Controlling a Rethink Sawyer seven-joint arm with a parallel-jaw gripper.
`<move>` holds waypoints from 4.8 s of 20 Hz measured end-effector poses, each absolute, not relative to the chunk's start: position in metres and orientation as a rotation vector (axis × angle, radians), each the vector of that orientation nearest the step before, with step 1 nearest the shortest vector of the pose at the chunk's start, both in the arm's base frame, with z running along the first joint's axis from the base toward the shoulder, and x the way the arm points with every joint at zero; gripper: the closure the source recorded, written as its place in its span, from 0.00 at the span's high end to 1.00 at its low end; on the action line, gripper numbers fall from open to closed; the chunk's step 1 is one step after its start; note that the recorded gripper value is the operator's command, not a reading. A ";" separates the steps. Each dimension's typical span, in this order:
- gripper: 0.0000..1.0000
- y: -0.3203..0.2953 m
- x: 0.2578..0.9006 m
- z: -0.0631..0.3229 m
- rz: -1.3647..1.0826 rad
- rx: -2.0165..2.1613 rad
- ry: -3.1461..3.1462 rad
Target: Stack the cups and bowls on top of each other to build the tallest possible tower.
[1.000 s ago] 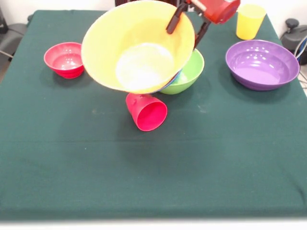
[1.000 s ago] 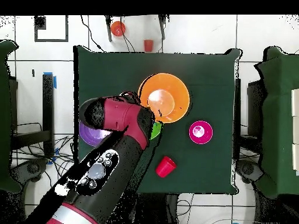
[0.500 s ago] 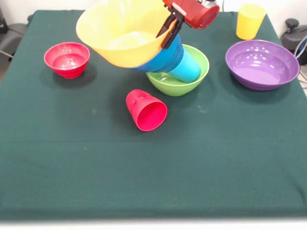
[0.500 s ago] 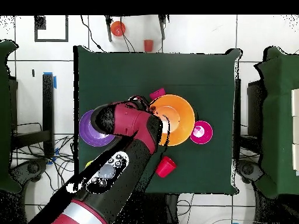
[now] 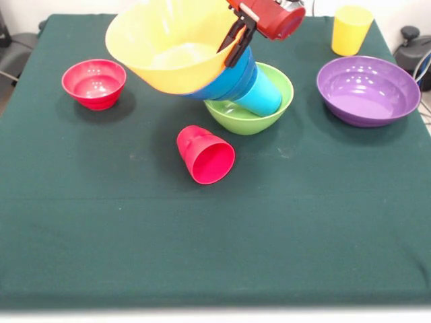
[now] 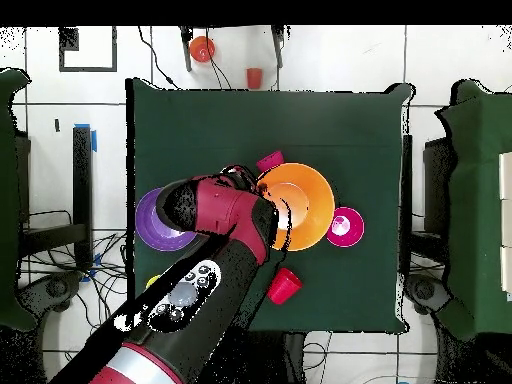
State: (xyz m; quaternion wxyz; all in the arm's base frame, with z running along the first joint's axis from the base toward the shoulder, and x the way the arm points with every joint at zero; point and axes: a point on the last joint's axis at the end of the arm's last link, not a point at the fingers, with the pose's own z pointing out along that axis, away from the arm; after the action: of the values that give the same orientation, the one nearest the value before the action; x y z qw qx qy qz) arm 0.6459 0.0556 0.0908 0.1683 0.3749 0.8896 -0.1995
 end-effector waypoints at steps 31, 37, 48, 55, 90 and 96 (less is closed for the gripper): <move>0.00 0.054 0.637 0.099 -0.728 1.022 2.540; 0.00 0.067 0.635 0.104 -0.917 1.016 2.589; 0.00 0.102 0.644 0.103 -1.110 0.899 2.583; 0.00 0.110 0.643 0.101 -1.124 0.873 2.576; 0.00 0.104 0.649 0.113 -1.097 0.902 2.563; 1.00 0.101 0.654 0.118 -1.075 0.895 2.549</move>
State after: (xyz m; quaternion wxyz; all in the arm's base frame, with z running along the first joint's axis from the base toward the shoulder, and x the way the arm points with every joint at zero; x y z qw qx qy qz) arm 0.6536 0.1014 0.1175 0.1169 0.3058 0.8707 -0.3671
